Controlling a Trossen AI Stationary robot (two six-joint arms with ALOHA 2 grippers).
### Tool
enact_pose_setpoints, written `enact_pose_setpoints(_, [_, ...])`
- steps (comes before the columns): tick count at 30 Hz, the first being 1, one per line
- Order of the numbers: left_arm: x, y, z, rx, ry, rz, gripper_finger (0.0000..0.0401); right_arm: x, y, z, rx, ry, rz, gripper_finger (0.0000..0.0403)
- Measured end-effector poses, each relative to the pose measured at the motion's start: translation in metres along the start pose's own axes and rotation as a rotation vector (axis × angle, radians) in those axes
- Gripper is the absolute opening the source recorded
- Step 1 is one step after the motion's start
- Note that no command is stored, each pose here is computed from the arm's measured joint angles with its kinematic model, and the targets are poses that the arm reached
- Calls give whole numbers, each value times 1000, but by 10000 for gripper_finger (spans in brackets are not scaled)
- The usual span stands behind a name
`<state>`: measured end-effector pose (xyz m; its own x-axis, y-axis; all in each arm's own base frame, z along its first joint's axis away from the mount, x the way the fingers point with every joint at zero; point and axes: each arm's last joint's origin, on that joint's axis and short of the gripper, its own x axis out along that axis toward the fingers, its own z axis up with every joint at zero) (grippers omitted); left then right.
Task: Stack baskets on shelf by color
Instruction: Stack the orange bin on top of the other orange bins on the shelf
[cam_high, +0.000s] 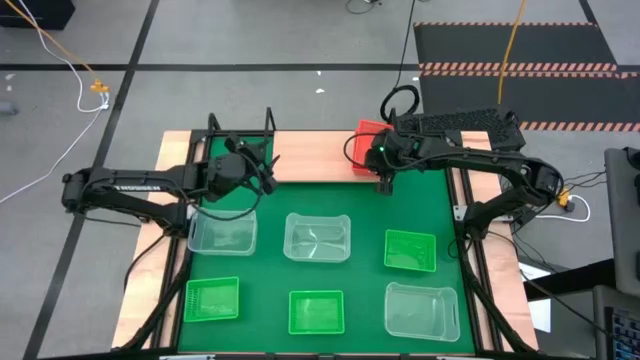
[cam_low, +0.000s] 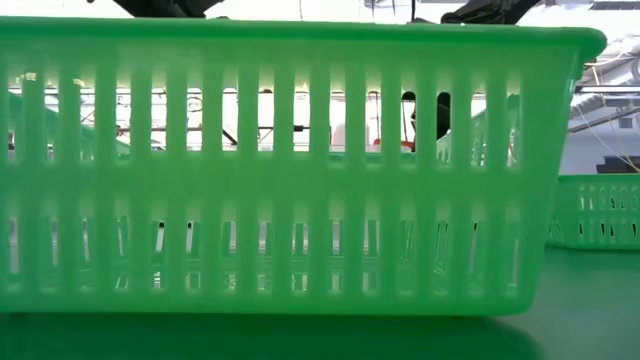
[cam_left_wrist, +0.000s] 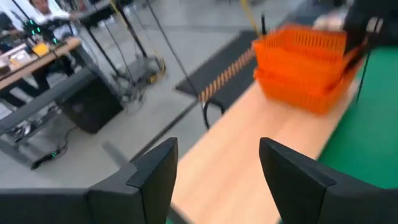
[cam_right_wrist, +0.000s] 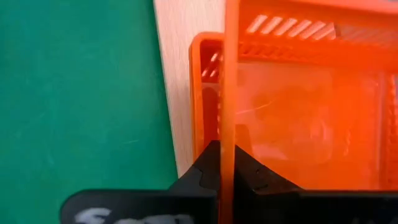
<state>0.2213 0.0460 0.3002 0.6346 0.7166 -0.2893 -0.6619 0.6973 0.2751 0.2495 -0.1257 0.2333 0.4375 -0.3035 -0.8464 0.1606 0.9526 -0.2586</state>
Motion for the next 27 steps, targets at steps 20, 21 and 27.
enact_pose_setpoints(20, [-5, 4, 17, 79, -154, 17, 214, -15, -4, 2, 12, -52, 110, 128])
enact_pose_setpoints(21, [-5, 4, 15, 78, -143, 14, 214, -17, -1, 3, 3, -64, 112, 132])
enact_pose_setpoints(27, [-3, 3, 12, 71, -114, 13, 214, -15, 17, 7, -136, -23, 62, 124])
